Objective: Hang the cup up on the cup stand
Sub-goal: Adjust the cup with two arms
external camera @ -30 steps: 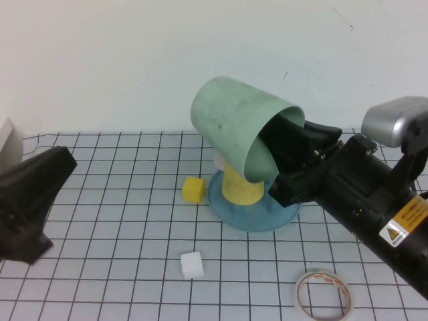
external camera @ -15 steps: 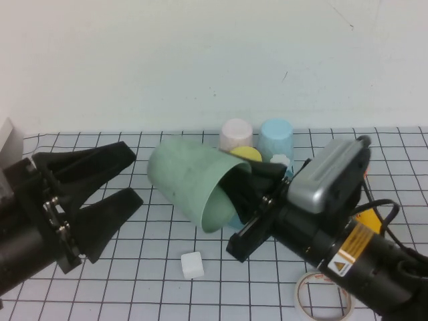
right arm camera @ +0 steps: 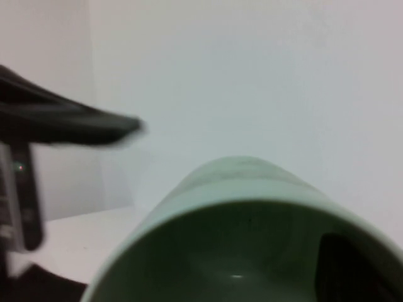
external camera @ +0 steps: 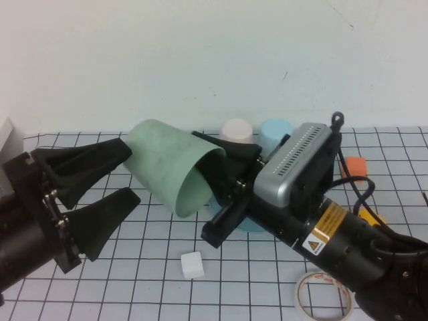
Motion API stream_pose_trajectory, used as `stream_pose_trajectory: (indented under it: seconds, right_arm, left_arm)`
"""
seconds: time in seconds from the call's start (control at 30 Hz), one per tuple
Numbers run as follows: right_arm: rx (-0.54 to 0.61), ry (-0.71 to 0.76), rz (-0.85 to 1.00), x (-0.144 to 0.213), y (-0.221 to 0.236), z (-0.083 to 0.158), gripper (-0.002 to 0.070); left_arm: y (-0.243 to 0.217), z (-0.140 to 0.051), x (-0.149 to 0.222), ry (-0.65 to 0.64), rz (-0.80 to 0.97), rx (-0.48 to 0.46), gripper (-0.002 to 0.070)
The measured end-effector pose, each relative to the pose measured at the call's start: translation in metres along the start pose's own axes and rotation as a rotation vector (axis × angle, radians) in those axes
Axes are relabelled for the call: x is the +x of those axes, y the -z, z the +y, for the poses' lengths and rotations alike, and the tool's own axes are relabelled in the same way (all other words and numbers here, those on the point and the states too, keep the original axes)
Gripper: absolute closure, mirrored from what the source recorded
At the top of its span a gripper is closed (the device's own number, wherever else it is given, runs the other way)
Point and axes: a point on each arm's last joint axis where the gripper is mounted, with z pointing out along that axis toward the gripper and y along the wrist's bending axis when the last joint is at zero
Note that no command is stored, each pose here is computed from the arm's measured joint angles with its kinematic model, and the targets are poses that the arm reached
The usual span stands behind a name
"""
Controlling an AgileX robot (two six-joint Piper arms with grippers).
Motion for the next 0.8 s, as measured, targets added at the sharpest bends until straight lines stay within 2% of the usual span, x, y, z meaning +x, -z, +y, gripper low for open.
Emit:
stream_pose_trajectory:
  seconds: [0.17,0.4,0.53,0.67,0.8]
  right_arm:
    - [-0.132,0.077,-0.02,-0.006,-0.006,0.013,0.0653]
    - [-0.213,0.138,-0.022,-0.005,-0.005,0.027,0.0653]
    - [-0.239,0.184,-0.012,-0.004,-0.005,0.029,0.0653]
    - [-0.24,0.249,-0.022,-0.004,-0.005,0.029,0.0653]
    - [-0.217,0.282,-0.042,-0.005,-0.006,0.029,0.0654]
  left_arm:
    - [0.0,0.001,-0.002,0.001,-0.023,-0.015,0.0074]
    - [0.0,0.002,-0.003,0.006,-0.033,-0.018,0.0074]
    - [0.0,0.002,-0.004,-0.025,-0.037,-0.024,0.0084]
    - [0.0,0.003,-0.004,-0.049,-0.038,-0.032,0.0147]
    - [0.0,0.003,-0.005,-0.055,-0.043,-0.028,0.0147]
